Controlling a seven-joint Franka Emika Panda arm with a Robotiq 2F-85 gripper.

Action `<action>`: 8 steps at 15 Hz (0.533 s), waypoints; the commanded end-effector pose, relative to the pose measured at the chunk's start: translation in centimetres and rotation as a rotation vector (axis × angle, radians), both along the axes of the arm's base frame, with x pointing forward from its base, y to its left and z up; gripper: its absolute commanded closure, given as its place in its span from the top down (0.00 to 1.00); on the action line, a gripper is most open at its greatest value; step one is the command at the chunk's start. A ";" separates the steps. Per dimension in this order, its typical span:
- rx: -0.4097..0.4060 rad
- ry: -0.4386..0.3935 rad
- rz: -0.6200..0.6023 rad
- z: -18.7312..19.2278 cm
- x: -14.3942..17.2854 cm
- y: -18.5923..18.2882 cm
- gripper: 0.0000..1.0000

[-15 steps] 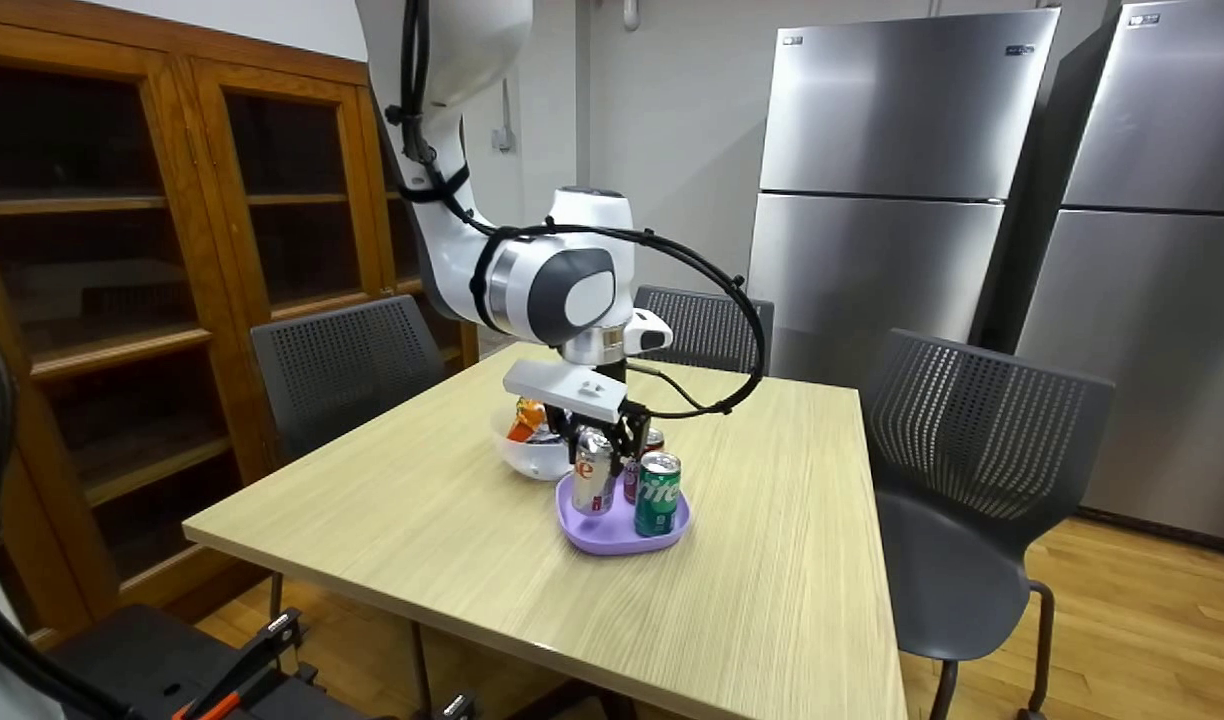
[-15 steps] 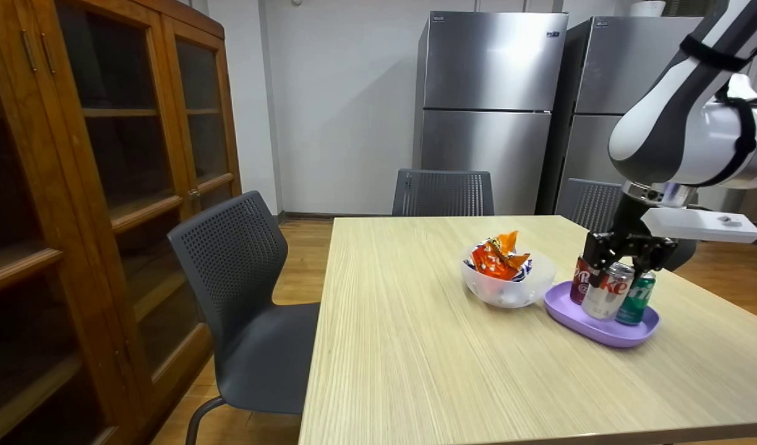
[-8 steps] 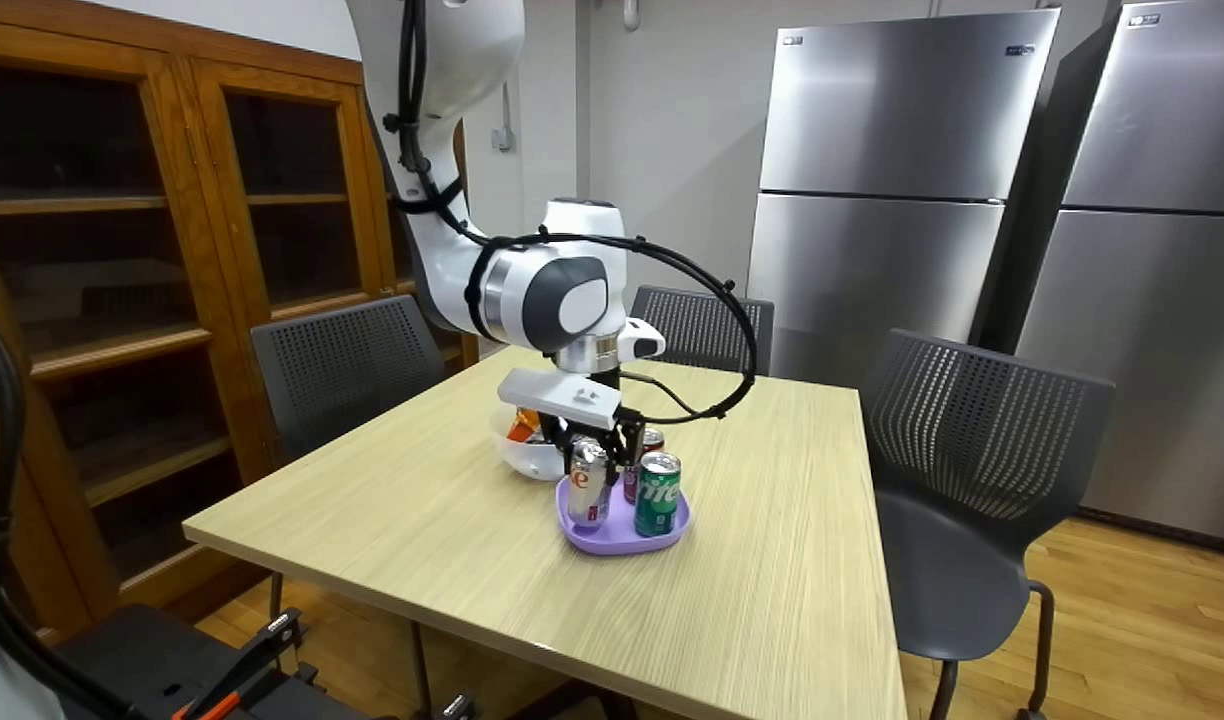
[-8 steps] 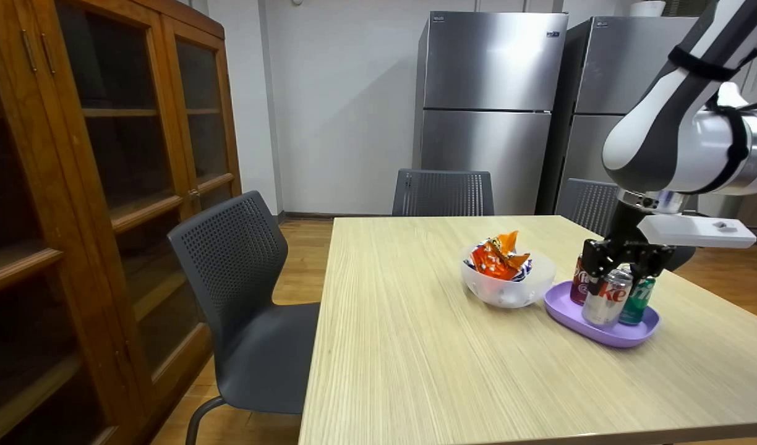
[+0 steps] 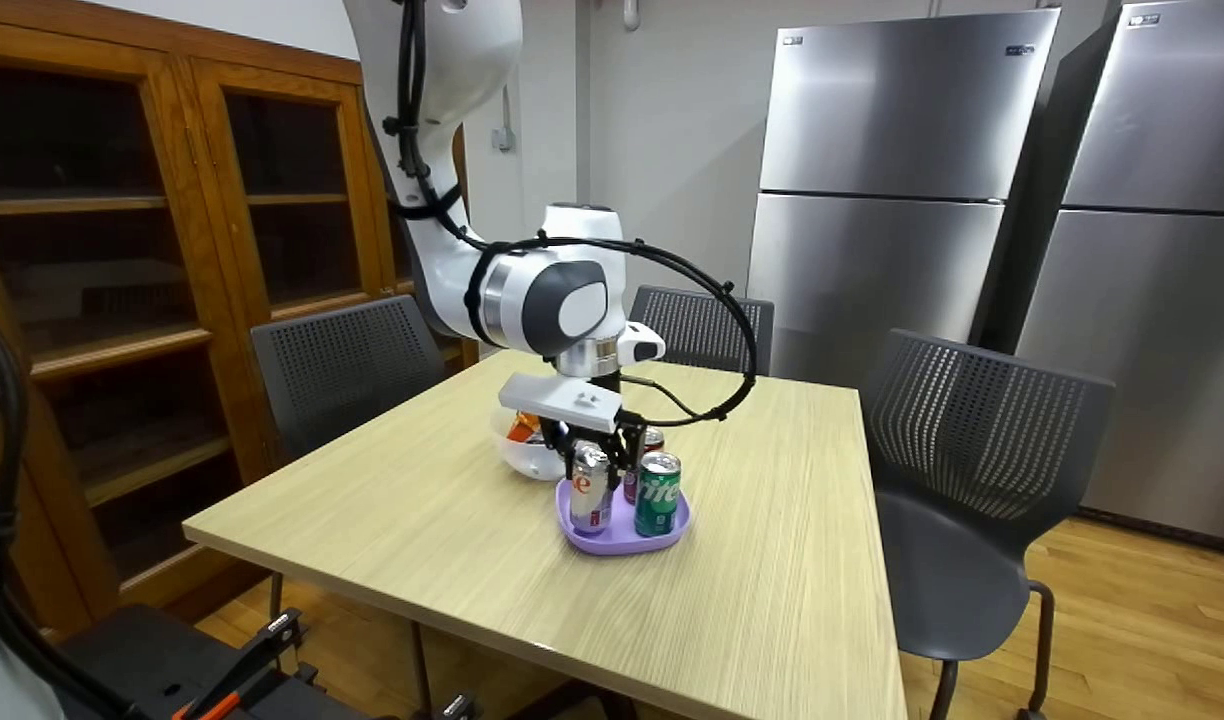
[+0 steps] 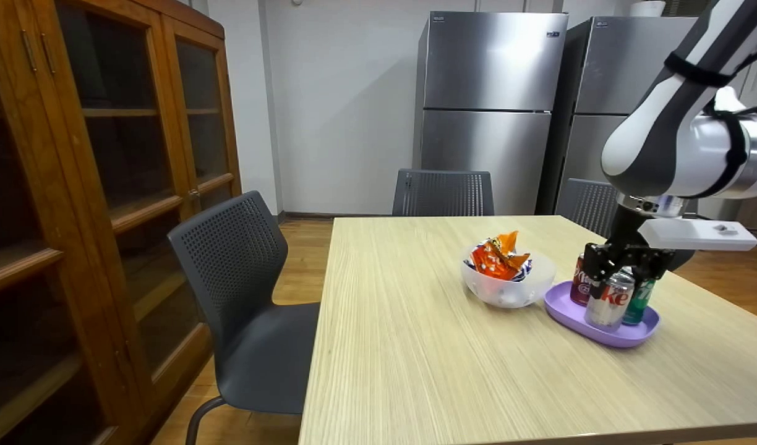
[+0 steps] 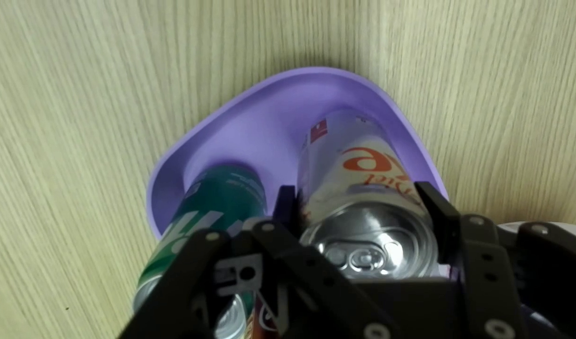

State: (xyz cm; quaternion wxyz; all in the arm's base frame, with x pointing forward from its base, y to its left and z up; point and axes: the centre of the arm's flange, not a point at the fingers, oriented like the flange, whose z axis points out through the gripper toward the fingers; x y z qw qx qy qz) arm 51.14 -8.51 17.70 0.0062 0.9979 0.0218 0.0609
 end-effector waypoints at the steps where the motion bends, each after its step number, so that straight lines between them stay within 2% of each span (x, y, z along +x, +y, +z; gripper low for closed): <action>1: -0.015 -0.017 0.006 0.5 0.3 0.2 0.91; 3: -0.016 -0.023 0.010 0.8 0.1 0.4 1.00; 8: -0.014 -0.049 0.022 2.7 -0.5 0.7 1.00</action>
